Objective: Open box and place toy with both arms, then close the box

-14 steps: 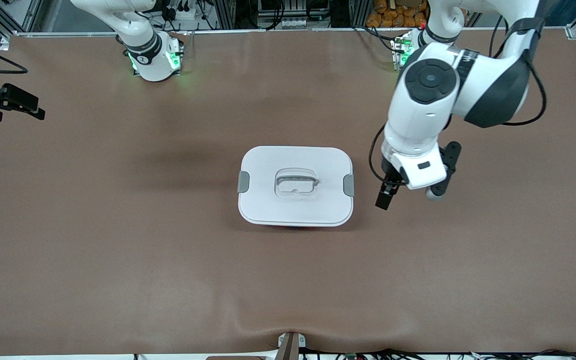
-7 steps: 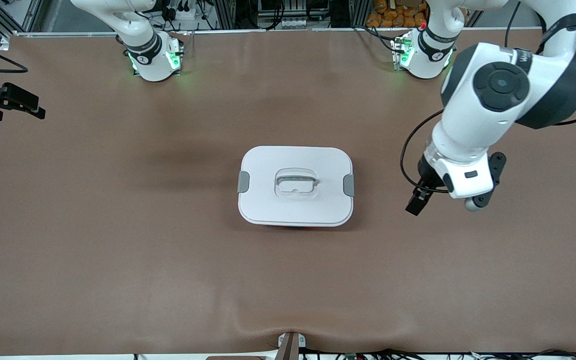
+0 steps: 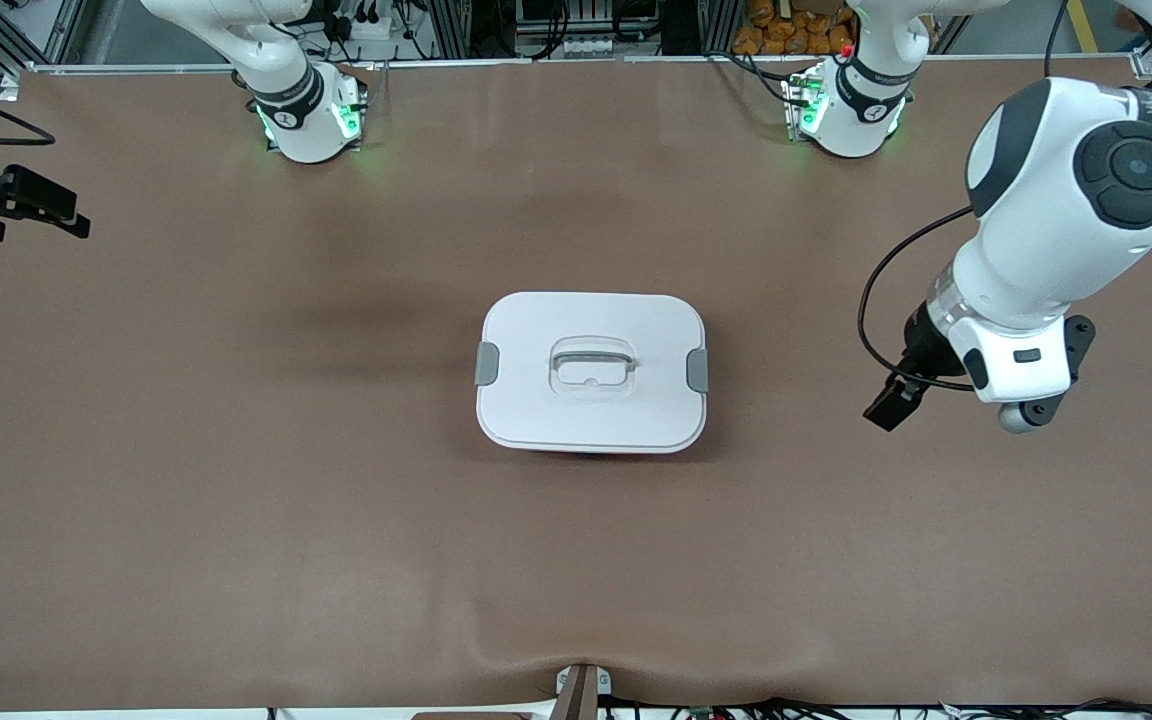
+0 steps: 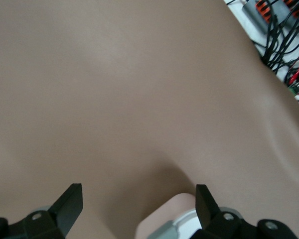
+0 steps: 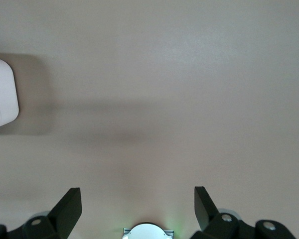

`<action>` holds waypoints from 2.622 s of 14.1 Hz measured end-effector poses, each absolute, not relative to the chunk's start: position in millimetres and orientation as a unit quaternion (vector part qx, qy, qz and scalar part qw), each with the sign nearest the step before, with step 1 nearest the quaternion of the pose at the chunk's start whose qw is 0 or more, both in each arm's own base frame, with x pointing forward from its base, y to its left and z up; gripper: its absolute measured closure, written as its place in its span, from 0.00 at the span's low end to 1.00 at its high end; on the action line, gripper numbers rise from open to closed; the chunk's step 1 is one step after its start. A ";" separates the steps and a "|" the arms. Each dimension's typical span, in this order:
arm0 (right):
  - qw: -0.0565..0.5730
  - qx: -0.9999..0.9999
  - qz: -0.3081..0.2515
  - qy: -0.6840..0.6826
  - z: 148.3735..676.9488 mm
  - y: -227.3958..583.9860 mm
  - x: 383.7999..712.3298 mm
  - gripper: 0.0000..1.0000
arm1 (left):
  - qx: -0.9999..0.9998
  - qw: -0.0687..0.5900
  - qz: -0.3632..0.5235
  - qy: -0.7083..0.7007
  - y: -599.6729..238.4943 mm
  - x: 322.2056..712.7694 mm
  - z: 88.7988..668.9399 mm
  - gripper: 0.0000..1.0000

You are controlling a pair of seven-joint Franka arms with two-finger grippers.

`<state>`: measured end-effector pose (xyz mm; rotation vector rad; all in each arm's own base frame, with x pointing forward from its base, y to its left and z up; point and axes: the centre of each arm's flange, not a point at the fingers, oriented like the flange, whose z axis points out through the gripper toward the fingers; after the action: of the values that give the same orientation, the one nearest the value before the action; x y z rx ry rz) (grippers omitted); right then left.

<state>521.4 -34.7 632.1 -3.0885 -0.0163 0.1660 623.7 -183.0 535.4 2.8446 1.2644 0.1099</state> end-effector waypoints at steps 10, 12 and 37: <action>0.024 -0.998 0.055 -0.005 630.9 -34.6 521.8 0.00 | 0.979 -0.030 0.030 0.197 -122.8 589.6 604.7 0.00; 0.024 -0.998 0.055 -0.006 630.9 -34.4 521.9 0.00 | 0.982 -0.032 0.020 0.183 -106.2 580.3 617.6 0.00; 0.024 -0.998 0.056 -0.006 630.1 -34.2 522.2 0.00 | 0.999 0.004 -0.031 0.037 -21.5 518.6 662.2 0.00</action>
<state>522.2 -34.2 630.1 -3.0878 -0.0176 0.1739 518.6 -21.5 662.2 3.1294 0.1144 -0.0984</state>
